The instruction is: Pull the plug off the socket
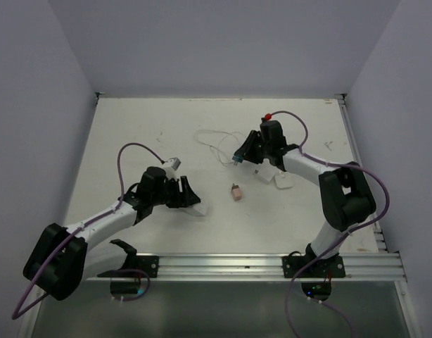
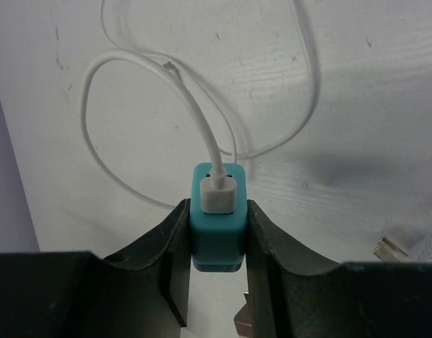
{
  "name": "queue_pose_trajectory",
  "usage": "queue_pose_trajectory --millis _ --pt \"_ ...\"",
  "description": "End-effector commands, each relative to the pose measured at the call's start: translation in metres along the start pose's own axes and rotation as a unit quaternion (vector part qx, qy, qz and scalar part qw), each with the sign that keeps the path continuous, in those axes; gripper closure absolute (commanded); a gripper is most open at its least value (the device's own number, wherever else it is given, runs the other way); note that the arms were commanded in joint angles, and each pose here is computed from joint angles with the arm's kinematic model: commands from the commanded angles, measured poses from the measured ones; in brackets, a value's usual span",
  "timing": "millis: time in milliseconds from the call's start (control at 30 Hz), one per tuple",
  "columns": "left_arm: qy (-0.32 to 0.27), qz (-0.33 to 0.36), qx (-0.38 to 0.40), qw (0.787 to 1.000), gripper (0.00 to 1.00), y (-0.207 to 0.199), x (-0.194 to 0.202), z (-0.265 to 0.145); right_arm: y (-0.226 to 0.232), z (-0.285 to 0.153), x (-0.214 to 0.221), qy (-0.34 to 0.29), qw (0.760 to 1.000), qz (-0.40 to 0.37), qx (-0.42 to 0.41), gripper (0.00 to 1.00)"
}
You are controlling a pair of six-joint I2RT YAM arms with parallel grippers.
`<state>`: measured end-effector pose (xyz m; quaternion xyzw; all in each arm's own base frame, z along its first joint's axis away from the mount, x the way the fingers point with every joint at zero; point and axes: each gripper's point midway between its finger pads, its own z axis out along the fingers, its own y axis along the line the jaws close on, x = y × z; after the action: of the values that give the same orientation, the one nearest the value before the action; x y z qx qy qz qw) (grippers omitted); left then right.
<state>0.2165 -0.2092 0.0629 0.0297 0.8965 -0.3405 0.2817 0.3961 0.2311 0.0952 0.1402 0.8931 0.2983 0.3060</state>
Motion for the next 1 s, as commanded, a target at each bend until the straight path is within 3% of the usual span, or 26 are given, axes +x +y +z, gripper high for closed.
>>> queue_pose_trajectory --millis 0,233,400,633,800,900,967 --pt "-0.053 -0.010 0.040 0.998 1.00 -0.006 -0.031 -0.006 0.004 0.005 0.010 0.021 0.999 -0.012 -0.043 0.96" --pt "-0.103 -0.028 0.064 0.992 1.00 -0.007 -0.062 -0.004 -0.017 0.015 0.032 0.055 0.998 -0.008 -0.038 0.77" --pt "-0.107 -0.056 0.077 0.990 1.00 -0.003 -0.073 0.006 -0.028 0.018 0.041 0.071 0.997 -0.011 -0.021 0.54" --pt "-0.099 -0.080 0.126 0.984 1.00 -0.012 -0.076 0.021 -0.041 0.003 0.031 0.058 0.997 -0.046 0.023 0.31" --pt "-0.083 -0.092 0.124 0.985 1.00 -0.005 -0.066 0.029 -0.035 -0.035 0.009 0.015 0.994 -0.104 0.044 0.14" --pt "-0.081 -0.095 0.110 0.986 0.93 0.002 -0.060 0.031 -0.019 -0.070 -0.011 -0.025 0.990 -0.137 0.036 0.10" --pt "-0.082 -0.100 0.093 0.987 0.83 0.010 -0.056 0.031 -0.016 -0.088 -0.021 -0.047 0.985 -0.157 0.043 0.07"
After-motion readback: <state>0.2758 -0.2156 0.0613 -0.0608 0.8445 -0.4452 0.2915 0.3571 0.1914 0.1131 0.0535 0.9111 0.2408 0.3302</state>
